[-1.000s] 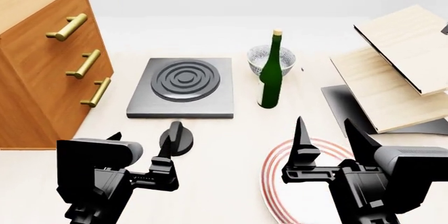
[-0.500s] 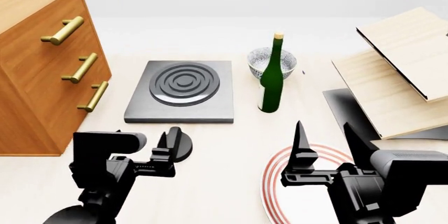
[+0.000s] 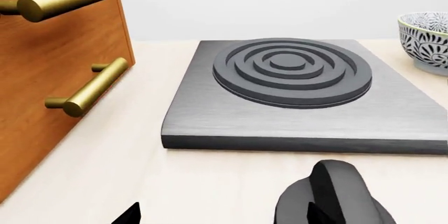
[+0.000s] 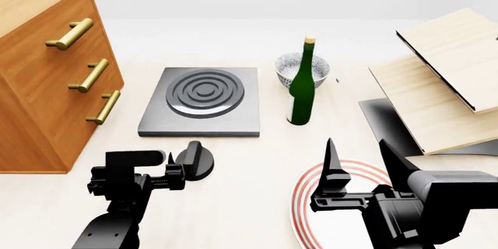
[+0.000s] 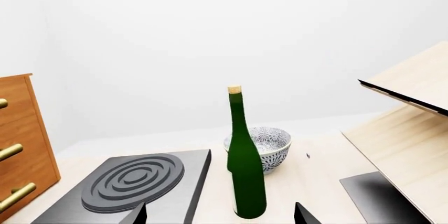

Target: Turn on the stove.

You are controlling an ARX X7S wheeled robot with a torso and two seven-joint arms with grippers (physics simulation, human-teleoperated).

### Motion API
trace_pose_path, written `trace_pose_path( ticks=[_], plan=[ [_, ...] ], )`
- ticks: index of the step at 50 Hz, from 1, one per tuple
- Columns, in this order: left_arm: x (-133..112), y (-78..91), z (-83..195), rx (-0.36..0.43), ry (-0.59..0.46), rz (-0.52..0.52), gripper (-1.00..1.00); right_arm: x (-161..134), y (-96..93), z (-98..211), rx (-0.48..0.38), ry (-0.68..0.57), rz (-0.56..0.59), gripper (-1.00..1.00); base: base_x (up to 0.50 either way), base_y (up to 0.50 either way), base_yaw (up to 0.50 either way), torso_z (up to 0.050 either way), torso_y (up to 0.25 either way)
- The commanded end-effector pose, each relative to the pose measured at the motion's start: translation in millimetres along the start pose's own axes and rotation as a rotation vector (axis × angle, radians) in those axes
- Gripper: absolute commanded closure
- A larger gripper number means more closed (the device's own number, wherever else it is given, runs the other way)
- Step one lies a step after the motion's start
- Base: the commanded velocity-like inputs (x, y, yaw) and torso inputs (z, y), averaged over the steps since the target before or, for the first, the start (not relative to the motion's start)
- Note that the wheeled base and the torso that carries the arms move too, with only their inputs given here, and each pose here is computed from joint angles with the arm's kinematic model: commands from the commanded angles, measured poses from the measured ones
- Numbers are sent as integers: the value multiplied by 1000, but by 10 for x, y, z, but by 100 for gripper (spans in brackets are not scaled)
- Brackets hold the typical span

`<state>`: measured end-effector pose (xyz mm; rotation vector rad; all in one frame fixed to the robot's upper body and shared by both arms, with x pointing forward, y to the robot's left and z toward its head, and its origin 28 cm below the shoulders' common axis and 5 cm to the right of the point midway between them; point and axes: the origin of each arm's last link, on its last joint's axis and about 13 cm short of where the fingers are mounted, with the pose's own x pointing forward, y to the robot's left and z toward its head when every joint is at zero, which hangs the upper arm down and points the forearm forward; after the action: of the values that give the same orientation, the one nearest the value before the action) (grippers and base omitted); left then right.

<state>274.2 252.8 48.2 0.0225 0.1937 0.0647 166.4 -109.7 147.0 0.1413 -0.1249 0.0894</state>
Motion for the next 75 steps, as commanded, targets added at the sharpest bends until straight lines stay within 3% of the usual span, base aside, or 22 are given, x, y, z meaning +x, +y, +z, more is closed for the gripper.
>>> trace_pose_path(
  ticks=[1,12,24,39,44,49,55,61,75],
  plan=[
    [133,-11,-218,46,17,33,-100,-9,2,-11,3,2,3,-100,0,0,0,0,0],
    [269,-94,-332,48,38,37,-100,-23,0,-7,10,-2,6,-100,0,0,0,0,0],
    [322,-324,-289,51,35,-32,-100,-36,-1,-36,17,2,9,-100,0,0,0,0,0],
    [104,-690,-22,52,13,-193,-100,-45,-13,-33,24,-1,9,-100,0,0,0,0,0],
    [-225,-617,326,40,-31,-240,-100,-46,-16,-44,27,1,6,-100,0,0,0,0,2],
    [-683,-504,636,-20,-45,-344,-100,-53,1,-46,27,2,12,-100,0,0,0,0,0],
    [-1029,-359,913,-59,-100,-355,-100,-51,4,-43,25,2,10,-100,0,0,0,0,0],
    [-1148,-296,937,-72,-114,-330,-100,-56,14,-52,19,7,13,-100,0,0,0,0,0],
    [-1145,-276,895,-77,-97,-302,-100,-50,10,-43,11,8,4,-100,0,0,0,0,0]
  ],
)
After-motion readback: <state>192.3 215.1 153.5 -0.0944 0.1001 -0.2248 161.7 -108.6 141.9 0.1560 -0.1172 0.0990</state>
